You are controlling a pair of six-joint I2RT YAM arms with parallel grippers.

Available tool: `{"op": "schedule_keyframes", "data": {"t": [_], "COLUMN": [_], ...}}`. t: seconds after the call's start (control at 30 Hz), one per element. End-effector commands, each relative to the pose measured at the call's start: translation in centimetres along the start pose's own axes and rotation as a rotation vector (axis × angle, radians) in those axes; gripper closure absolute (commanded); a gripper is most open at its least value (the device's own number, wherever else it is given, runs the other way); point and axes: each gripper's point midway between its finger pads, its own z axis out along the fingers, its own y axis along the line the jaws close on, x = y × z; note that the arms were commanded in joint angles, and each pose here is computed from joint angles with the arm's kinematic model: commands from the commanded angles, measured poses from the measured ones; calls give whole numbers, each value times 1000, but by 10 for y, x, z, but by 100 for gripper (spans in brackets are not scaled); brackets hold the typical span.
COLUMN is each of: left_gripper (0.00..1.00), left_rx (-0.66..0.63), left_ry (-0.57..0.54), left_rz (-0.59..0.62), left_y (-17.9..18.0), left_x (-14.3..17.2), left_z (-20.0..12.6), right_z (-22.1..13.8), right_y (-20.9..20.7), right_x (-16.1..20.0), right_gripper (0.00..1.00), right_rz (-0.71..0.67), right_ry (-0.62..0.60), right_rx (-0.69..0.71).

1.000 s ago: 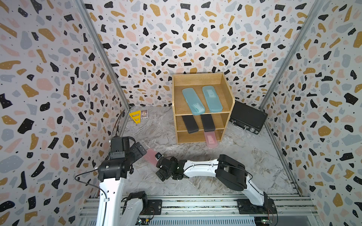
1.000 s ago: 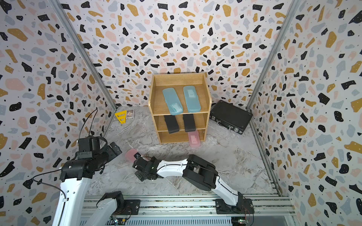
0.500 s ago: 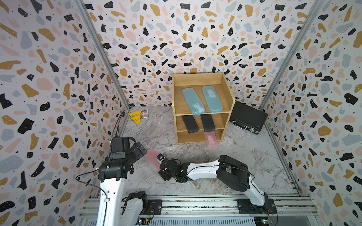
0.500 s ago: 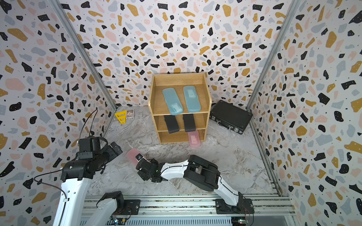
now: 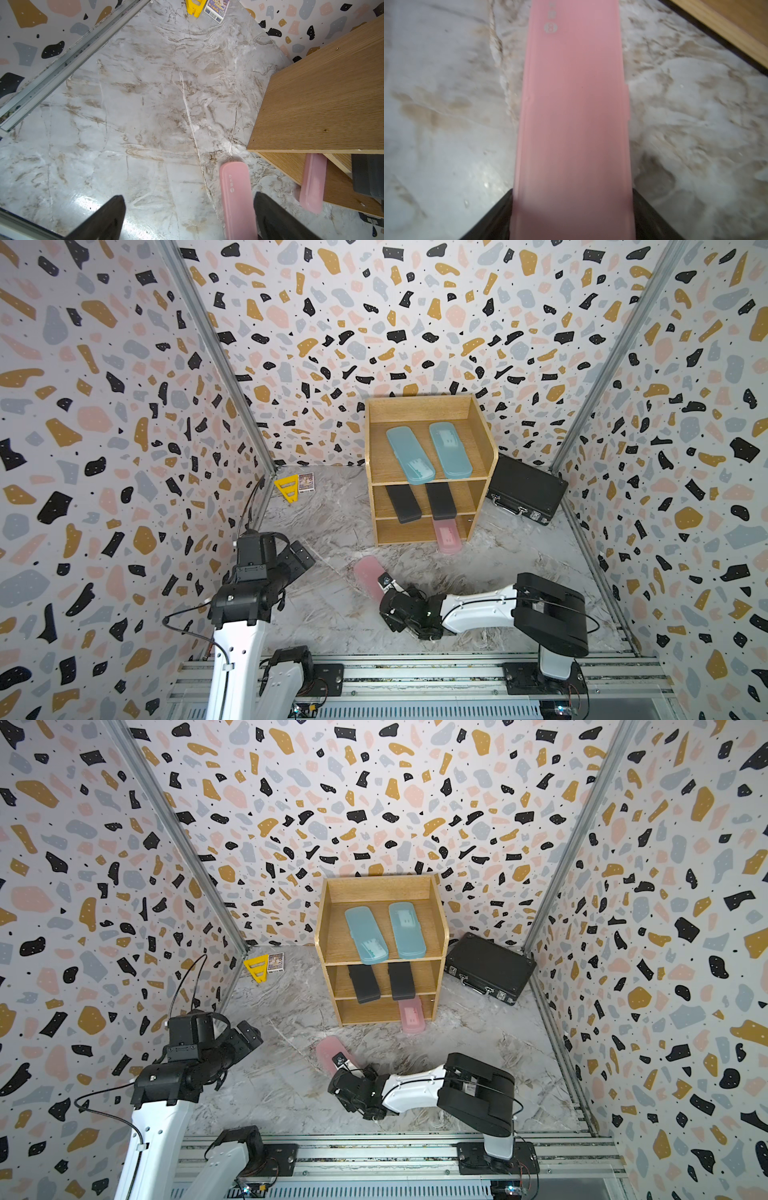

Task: Place the pencil cases on the shelf according to color
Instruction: Place the pencil case on the shelf.

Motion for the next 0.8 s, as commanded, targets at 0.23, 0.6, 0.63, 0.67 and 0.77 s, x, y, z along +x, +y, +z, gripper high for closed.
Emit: {"op": "schedule_keyframes", "data": {"t": [0.23,0.6,0.63,0.67,0.77], "left_gripper": [0,0,0,0,0], "left_rx": [33,32,29,24,16], "left_ry": [2,11,10,10,5], "left_rz": [52,105,107,108,113], "left_y": [-21,-36,-36,-35,-33], "left_x": [5,20,21,22,23], "left_z": [17,41,42,44,46], "right_z": [-39,-49,-48,-48,-49], "right_y": [-68,-89,-90,-90,-87], "right_x": [55,21,17,15,0], "right_gripper": [55,57,58,58,58], "right_rz": [67,210,220,219,225], "right_ry": [76,-52,-73,-89,-147], "right_rx": [176,155,152,146,124]}}
